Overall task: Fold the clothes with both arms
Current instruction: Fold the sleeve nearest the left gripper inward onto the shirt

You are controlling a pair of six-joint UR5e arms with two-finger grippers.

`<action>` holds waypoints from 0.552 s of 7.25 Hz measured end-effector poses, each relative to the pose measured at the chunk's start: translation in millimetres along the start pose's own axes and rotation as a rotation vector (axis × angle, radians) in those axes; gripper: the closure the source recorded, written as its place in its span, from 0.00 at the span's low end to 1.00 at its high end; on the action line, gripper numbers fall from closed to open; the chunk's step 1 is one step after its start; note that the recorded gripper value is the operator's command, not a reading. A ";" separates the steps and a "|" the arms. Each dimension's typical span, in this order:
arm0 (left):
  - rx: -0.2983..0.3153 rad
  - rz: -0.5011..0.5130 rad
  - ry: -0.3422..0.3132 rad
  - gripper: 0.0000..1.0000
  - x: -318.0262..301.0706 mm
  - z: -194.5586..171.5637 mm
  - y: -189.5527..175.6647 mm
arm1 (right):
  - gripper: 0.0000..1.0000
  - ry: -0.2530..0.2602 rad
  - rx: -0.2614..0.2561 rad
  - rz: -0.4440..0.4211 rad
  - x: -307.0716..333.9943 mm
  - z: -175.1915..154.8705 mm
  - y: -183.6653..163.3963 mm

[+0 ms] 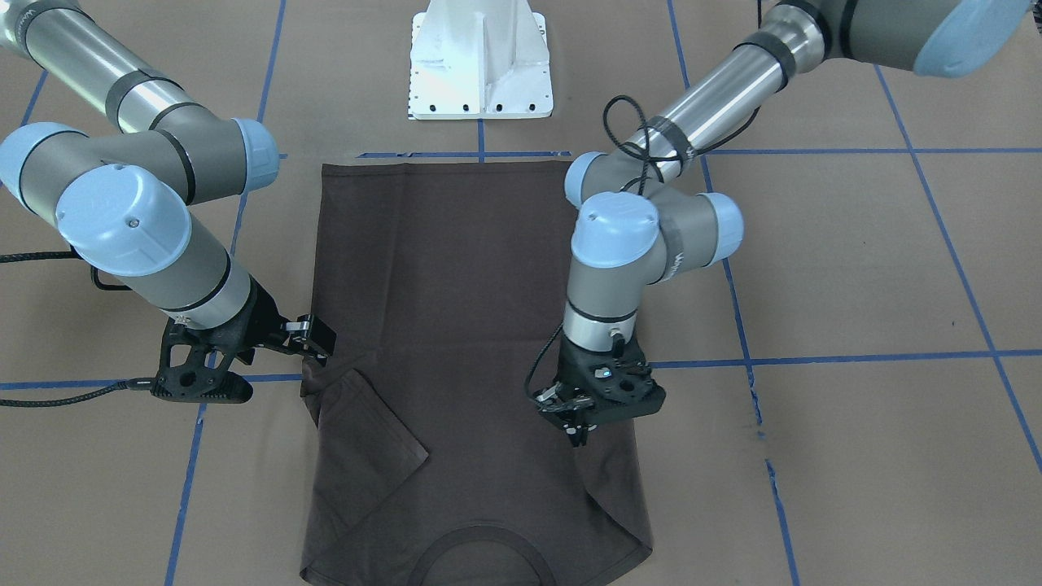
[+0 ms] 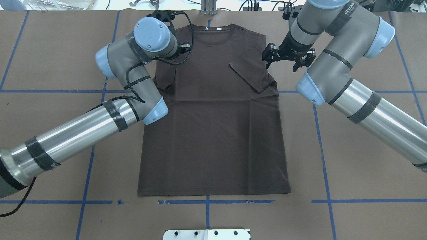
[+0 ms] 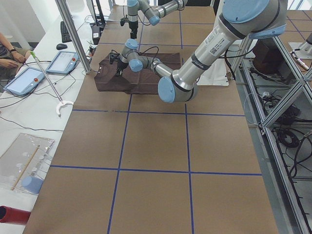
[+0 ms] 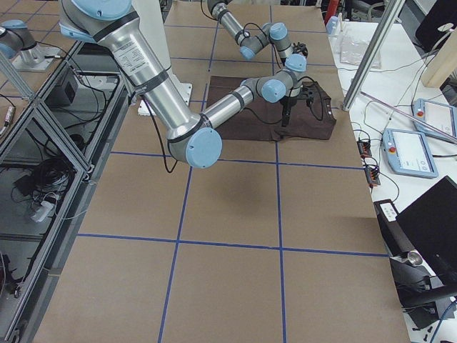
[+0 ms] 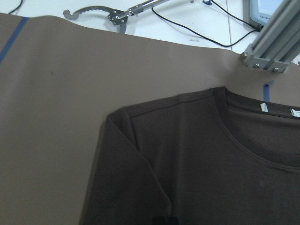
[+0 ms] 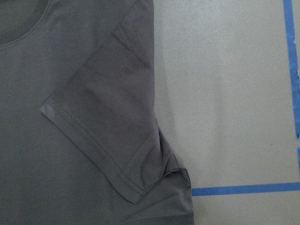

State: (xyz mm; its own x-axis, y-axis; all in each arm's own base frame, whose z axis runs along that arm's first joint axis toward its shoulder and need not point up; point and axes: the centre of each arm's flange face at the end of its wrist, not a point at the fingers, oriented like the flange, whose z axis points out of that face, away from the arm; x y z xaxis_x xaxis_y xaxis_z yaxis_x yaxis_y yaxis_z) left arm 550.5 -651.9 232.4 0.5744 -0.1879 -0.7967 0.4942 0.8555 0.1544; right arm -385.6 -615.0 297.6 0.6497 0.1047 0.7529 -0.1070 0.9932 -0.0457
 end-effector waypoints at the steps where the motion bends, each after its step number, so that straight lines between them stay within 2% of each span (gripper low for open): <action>1: -0.004 -0.010 -0.008 1.00 6.3 8.2 1.8 | 0.00 -0.002 -0.003 0.007 -2.9 2.3 2.7; 4: -0.005 -0.016 0.000 1.00 14.7 10.2 1.7 | 0.00 -0.009 -0.003 0.007 -2.5 8.4 4.5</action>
State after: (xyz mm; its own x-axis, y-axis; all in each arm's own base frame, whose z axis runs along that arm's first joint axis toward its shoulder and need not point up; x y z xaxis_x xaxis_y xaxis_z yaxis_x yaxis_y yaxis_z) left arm 566.4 -658.1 226.9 0.5662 -0.2018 -0.7992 0.5003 0.8547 0.1386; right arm -394.0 -611.2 301.0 0.6421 0.1109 0.7586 -0.1092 0.9926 -0.0526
